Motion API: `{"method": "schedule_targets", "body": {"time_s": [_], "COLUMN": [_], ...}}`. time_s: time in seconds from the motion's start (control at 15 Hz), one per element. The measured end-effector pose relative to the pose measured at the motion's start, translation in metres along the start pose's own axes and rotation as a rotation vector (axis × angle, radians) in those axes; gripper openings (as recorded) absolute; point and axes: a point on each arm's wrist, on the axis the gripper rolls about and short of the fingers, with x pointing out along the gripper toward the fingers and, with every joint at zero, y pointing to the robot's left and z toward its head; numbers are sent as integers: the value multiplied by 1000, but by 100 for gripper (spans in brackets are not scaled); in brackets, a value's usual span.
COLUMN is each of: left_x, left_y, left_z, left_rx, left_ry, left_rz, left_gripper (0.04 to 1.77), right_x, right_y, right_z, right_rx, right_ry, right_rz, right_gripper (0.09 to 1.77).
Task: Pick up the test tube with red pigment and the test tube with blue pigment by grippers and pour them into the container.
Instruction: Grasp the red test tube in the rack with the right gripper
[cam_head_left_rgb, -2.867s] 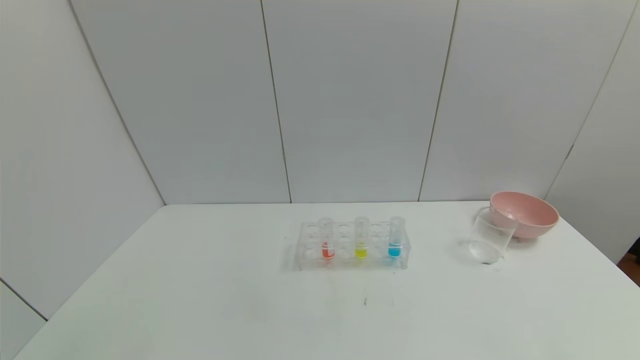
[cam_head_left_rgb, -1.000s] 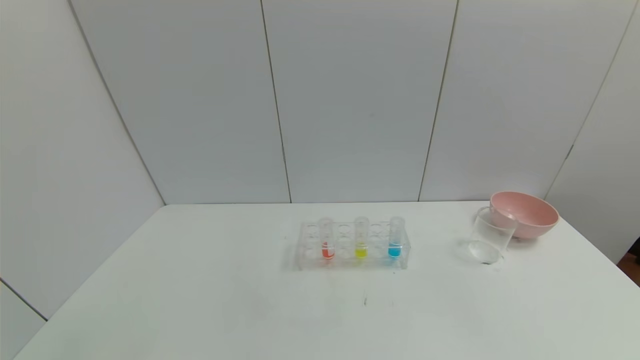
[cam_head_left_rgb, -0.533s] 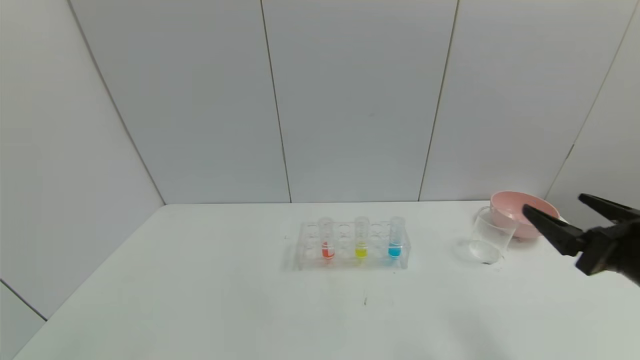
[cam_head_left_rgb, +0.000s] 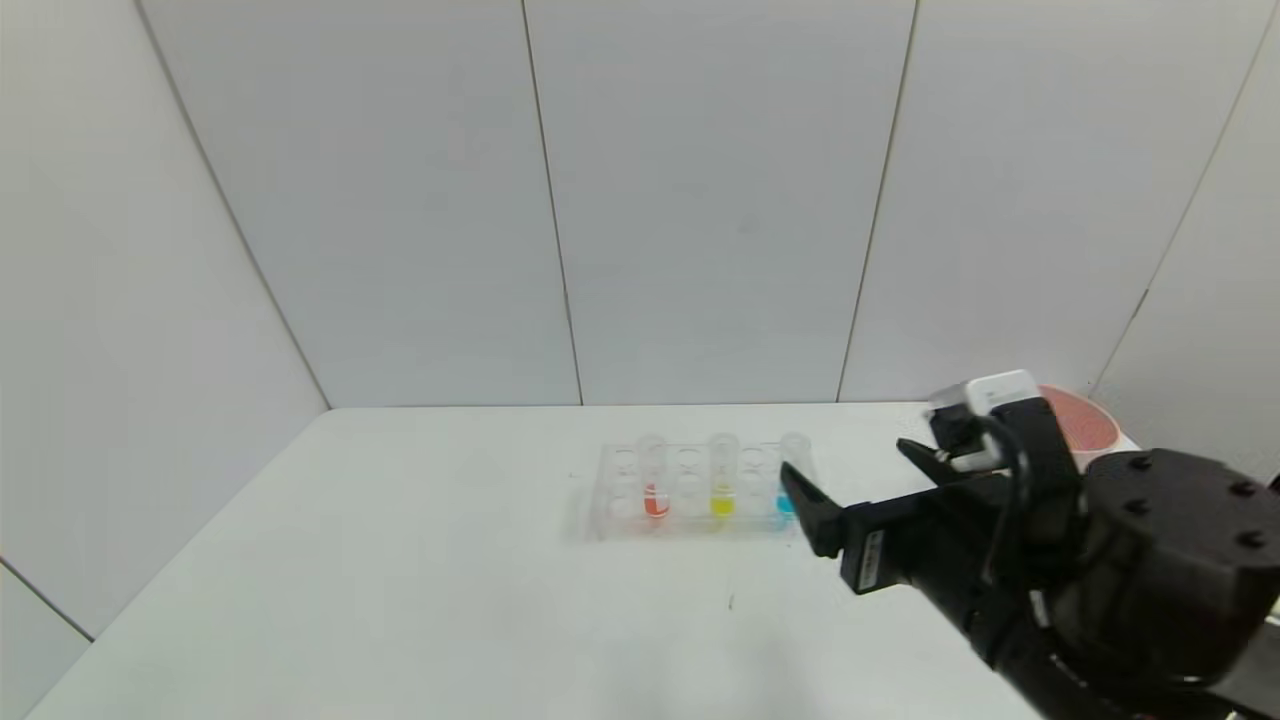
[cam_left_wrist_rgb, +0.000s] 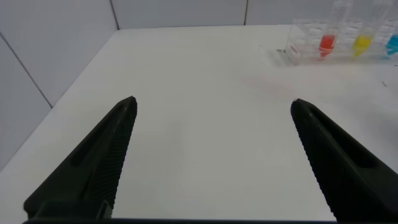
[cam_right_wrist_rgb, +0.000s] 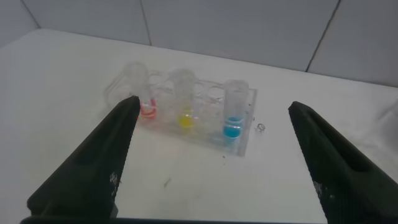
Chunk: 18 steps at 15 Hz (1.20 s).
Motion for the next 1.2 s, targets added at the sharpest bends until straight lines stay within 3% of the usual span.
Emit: {"method": "schedule_targets", "body": {"time_s": [0.2, 0.47, 0.87, 1.2], "left_x": [0, 0, 0, 0], "left_y": [0, 0, 0, 0], "left_z": [0, 0, 0, 0], "left_rx": [0, 0, 0, 0], "left_ry": [0, 0, 0, 0], "left_rz": [0, 0, 0, 0], "left_gripper": [176, 176, 176, 176], "right_x": [2, 3, 28, 81], "right_y": [48, 90, 111, 120], "right_z": [-20, -44, -60, -60], "right_rx": [-1, 4, -19, -44], "right_ry": [33, 67, 57, 10], "right_rz": [33, 88, 88, 75], "right_gripper": [171, 171, 171, 171]}}
